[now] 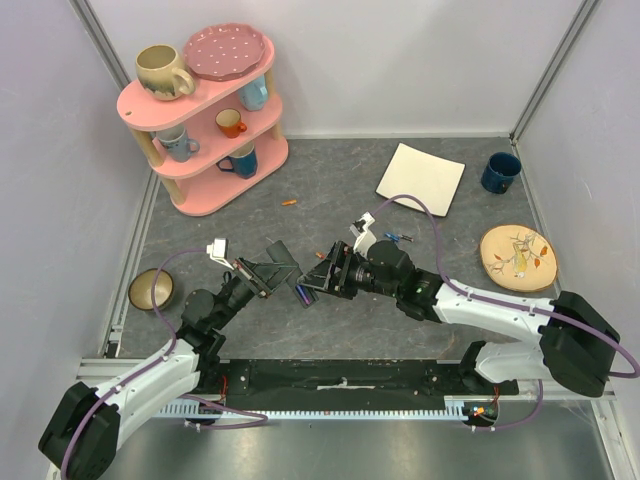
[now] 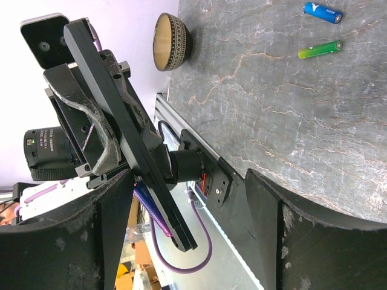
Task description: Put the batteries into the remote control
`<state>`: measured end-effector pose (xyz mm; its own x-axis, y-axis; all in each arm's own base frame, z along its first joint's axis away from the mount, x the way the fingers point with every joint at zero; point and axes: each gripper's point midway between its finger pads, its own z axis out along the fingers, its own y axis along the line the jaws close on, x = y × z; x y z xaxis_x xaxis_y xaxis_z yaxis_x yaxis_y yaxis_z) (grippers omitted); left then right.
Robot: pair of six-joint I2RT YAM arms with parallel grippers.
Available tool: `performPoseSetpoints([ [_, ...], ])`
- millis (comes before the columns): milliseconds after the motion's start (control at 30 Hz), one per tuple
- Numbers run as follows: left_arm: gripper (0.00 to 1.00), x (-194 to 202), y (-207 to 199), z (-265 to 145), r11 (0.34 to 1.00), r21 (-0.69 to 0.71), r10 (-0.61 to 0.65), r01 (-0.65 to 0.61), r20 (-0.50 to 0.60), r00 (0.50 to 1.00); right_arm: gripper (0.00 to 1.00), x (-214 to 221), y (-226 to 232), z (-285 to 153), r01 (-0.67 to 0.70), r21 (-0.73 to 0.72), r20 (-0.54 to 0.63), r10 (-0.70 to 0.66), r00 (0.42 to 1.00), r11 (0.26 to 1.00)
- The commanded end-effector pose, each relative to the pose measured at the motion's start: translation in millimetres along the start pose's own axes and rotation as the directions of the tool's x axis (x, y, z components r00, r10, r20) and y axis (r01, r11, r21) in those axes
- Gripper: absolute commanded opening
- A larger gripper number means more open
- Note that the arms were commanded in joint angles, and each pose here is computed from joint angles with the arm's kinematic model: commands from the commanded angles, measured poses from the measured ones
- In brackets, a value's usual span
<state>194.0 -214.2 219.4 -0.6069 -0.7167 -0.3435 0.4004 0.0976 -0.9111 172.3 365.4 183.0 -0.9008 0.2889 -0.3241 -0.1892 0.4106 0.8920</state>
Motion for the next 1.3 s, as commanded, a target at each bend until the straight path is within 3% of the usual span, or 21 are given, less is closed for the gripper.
performPoseSetpoints([
  [0, 0.02, 0.1, 1.3, -7.7, 1.0, 0.027, -0.009, 0.009, 0.023, 1.0, 0.81, 4.4, -8.3, 1.7, -0.01, 0.012, -0.015, 0.011, 1.0, 1.0],
  [1267, 0.02, -14.0, -17.6, 4.3, 0.998, 0.056, 0.013, -0.017, 0.064, 0.998, 0.78, 26.2, -30.3, 3.6, 0.016, 0.07, -0.08, -0.01, 0.997, 0.997],
])
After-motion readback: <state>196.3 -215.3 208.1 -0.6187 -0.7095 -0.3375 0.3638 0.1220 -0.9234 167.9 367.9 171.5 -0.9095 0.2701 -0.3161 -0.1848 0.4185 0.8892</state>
